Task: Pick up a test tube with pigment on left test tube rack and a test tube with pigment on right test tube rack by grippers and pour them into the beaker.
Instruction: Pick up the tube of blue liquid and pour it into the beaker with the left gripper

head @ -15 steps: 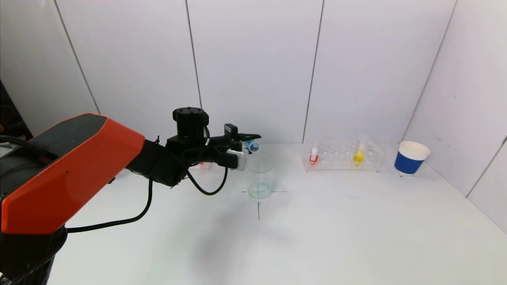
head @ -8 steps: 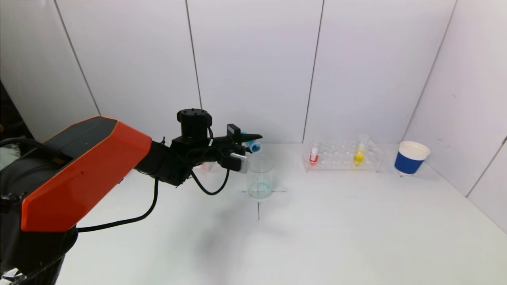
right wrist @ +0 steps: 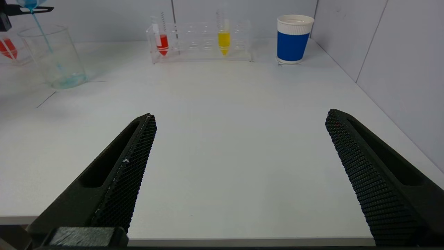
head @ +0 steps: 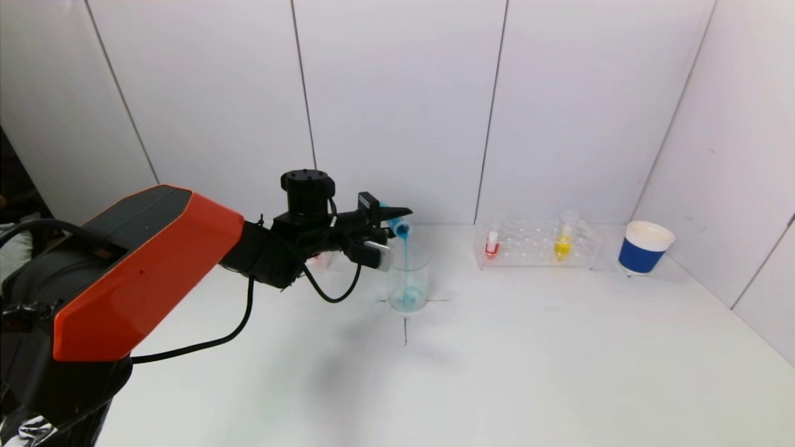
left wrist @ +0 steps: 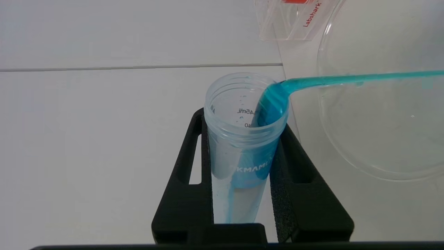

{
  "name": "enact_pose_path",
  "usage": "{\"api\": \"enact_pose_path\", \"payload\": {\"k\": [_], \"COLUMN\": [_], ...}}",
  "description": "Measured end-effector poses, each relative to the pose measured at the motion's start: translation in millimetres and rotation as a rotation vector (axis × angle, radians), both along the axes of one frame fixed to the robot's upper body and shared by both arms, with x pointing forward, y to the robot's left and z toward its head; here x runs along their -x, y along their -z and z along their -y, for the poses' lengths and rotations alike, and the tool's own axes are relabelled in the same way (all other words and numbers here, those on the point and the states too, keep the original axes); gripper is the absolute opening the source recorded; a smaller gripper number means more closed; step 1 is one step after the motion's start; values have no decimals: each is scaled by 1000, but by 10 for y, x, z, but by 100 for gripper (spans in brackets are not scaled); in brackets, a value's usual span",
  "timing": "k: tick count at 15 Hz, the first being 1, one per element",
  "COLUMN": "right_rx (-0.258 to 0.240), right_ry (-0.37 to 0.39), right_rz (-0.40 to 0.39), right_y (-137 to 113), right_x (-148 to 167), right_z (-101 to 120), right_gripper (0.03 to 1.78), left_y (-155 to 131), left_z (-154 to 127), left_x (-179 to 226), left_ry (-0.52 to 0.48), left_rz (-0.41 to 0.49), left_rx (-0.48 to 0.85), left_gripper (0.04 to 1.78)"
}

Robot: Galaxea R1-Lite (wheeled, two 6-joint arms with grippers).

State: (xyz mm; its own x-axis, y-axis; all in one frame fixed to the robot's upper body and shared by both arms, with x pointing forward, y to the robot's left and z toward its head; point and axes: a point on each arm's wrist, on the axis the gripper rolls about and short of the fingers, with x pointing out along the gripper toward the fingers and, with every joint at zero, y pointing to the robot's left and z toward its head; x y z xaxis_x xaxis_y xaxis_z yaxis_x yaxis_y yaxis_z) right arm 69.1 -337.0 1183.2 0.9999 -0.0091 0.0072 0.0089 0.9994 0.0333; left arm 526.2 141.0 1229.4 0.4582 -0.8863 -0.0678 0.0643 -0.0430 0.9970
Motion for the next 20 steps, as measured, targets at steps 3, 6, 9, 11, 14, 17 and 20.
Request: {"api": "enact_pose_path", "payload": {"k": [3,6,9,11,14,17,20], "right_rx": [0,0,0,0,0,0,0], "right_ry": [0,0,0,1,0,0,0], "right_rz": [0,0,0,0,0,0,0], "right_y": [0,0,0,0,0,0,0], "right_x": [0,0,0,0,0,0,0], "right_z": [0,0,0,0,0,0,0], "right_gripper": [177,177,177,177,177,177,177], "left_y": [-11,-26,-36,-56,-75,-93,-95], "left_z": [0,-1,-5,-8,-10,-11,-13], "left_x": [2,7,18,27,32,37,40], "left_ry": [7,12,18,21,23,28,30], "left_rz": [18,44,66,82,105,147,169], "left_rx": [-5,-16,-26,-31,-40,-58,-69], "left_gripper": [47,47,47,47,47,47,47]}}
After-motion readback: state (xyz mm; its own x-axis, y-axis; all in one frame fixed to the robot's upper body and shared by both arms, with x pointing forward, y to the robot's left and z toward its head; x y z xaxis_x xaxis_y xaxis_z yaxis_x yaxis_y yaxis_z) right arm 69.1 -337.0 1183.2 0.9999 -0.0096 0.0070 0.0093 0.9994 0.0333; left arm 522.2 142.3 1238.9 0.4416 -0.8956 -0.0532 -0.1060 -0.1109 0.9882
